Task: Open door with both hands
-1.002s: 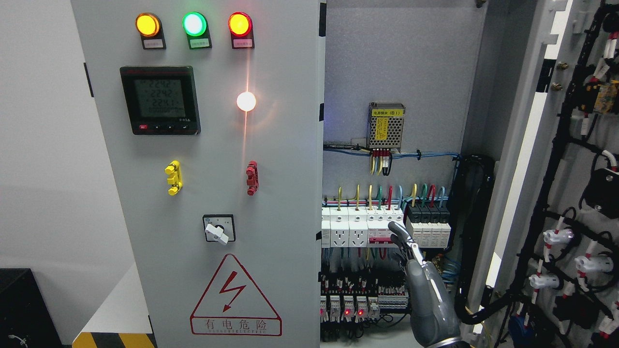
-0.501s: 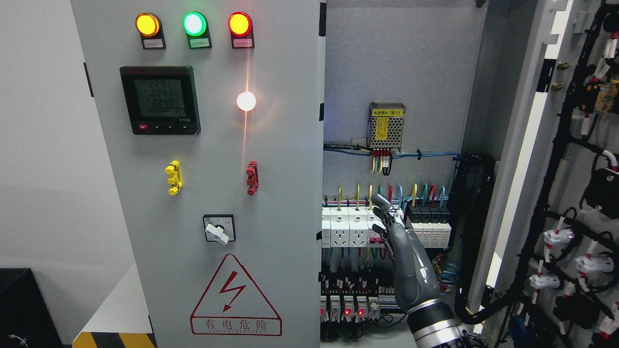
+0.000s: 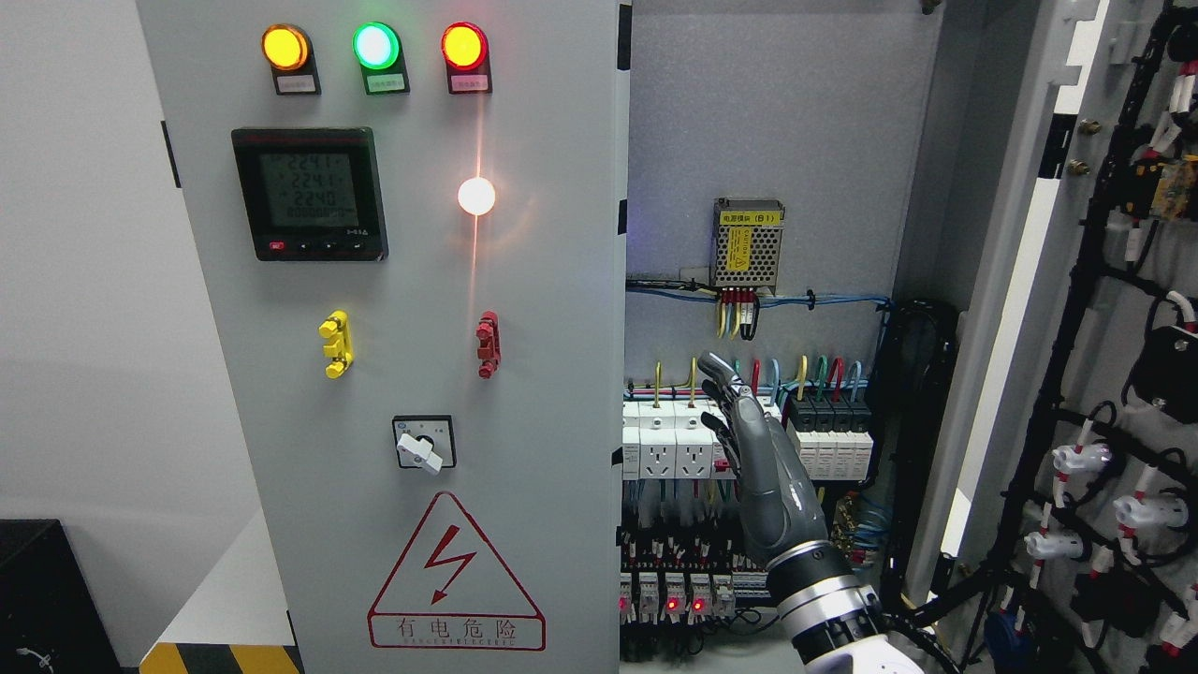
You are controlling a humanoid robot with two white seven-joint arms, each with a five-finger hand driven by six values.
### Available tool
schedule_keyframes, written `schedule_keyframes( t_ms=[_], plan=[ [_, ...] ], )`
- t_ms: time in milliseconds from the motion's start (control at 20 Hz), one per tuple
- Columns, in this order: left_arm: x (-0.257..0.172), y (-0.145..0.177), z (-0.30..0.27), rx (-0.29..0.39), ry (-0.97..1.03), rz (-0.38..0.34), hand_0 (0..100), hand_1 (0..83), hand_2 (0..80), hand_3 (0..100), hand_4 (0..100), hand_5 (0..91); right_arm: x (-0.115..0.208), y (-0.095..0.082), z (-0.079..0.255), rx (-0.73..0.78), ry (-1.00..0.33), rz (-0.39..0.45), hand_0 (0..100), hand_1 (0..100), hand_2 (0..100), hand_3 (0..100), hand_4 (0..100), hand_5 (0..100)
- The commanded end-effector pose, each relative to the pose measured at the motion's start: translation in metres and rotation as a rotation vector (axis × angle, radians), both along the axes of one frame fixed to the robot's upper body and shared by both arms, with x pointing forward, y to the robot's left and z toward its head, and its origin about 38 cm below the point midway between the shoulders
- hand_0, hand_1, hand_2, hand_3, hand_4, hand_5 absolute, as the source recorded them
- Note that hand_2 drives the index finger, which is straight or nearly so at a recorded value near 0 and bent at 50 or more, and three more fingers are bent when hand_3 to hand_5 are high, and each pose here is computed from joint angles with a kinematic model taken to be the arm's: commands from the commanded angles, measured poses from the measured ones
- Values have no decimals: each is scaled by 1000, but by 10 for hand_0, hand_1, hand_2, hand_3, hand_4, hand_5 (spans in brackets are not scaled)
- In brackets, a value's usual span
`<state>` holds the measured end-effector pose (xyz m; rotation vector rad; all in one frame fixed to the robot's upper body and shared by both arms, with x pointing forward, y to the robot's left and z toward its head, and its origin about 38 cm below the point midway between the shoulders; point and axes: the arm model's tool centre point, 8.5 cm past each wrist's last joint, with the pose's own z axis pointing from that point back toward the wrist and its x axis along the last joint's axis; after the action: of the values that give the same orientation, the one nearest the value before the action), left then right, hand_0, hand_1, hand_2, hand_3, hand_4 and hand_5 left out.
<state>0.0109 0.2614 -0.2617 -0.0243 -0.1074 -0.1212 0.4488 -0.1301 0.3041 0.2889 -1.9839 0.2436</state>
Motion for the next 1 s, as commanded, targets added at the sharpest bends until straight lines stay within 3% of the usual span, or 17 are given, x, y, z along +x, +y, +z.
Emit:
schedule_keyframes(
  t_ms=[0, 401, 551, 952],
  plan=[
    [-17, 2, 0, 3, 29, 10, 0, 0, 0, 0, 0, 0, 14, 7, -8, 15, 66, 29, 0, 0, 0, 0, 0, 0],
    [-14, -8, -1, -13, 23, 10, 0, 0, 0, 0, 0, 0, 21, 12, 6, 1, 43, 43, 0, 0, 0, 0, 0, 0],
    [-14, -20, -1, -32, 21, 10, 0, 0, 0, 0, 0, 0, 19, 19, 9, 6, 42, 125, 0, 0, 0, 0, 0, 0],
    [-14, -51, -2, -79, 23, 10, 0, 0, 0, 0, 0, 0, 22, 22, 16, 47, 90, 184, 0, 0, 0, 0, 0, 0]
  ],
)
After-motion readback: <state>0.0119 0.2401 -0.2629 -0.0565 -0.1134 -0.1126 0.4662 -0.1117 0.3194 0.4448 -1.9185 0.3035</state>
